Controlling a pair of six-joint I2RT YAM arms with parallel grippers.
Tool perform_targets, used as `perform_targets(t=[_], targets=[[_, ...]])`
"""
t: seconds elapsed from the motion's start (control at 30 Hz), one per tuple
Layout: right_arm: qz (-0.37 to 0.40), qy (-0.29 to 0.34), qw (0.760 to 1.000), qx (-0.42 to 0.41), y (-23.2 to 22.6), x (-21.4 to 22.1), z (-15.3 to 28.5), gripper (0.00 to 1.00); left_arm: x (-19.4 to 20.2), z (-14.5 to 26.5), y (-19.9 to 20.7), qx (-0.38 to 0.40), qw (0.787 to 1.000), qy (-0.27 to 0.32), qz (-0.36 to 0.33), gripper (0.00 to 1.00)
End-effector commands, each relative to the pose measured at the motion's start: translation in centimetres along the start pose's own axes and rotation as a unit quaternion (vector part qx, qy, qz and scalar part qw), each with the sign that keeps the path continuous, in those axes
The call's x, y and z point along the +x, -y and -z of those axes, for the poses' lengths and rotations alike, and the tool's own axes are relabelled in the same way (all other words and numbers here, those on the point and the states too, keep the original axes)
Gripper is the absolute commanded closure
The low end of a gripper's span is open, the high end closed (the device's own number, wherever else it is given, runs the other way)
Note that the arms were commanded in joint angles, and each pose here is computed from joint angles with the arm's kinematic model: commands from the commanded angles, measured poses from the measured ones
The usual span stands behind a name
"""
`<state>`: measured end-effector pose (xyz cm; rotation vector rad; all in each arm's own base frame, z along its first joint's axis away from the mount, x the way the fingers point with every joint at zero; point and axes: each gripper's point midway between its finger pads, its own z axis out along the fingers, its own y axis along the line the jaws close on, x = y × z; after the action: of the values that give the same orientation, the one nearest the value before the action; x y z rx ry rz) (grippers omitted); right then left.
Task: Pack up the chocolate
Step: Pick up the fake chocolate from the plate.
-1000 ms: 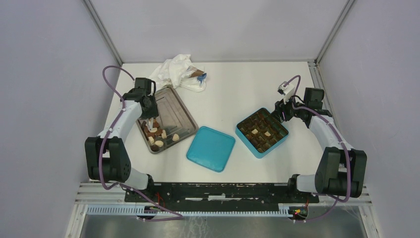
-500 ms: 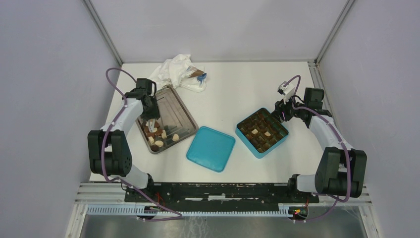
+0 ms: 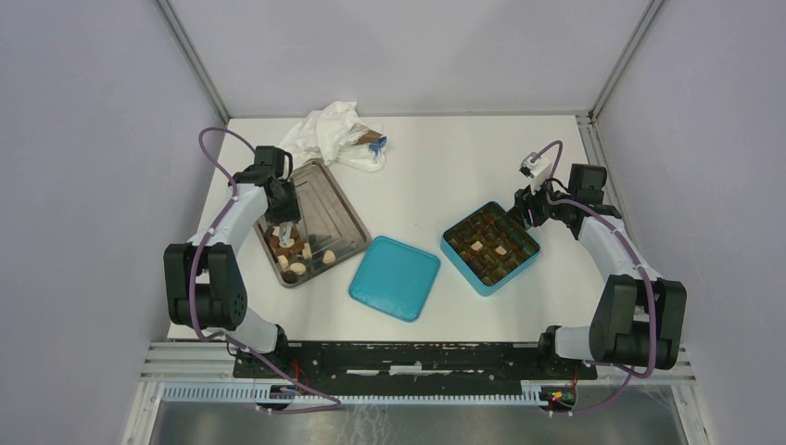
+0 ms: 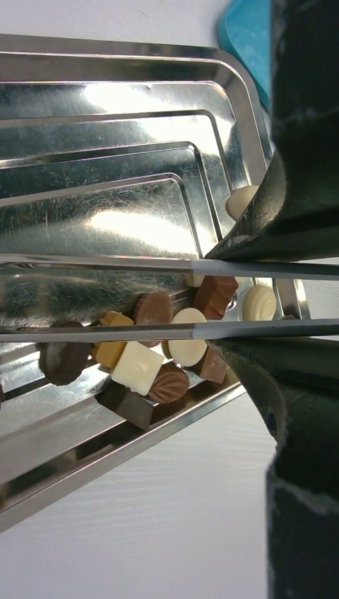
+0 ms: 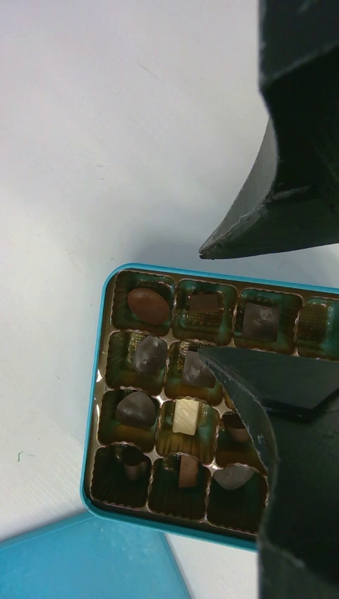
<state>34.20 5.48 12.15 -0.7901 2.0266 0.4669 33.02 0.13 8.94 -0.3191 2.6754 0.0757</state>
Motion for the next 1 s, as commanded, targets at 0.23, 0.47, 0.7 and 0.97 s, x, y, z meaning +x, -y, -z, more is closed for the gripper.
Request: perform_targets(t=[0.23,0.47,0.7,0.97], targets=[[0.01,0.011,1.0,-0.008,-0.05,-0.55,-0.01,0.45,-1.58,0.3,0.37,0.014,1.0,0.016,-0.02,0.62],[0.01,0.012,1.0,-0.009,-0.05,-0.6,-0.03,0.45,-1.63,-0.07,0.34,0.01,1.0,0.009,-0.021,0.58],[0.01,0.013,1.0,-0.011,-0.14,-0.62,-0.04,0.45,-1.73,-0.02,0.45,0.013,1.0,0.008,-0.02,0.58],[0.01,0.013,1.0,-0.012,-0.2,-0.67,0.01,0.46,-1.86,0.35,0.71,0.021,1.0,0.012,-0.019,0.78]])
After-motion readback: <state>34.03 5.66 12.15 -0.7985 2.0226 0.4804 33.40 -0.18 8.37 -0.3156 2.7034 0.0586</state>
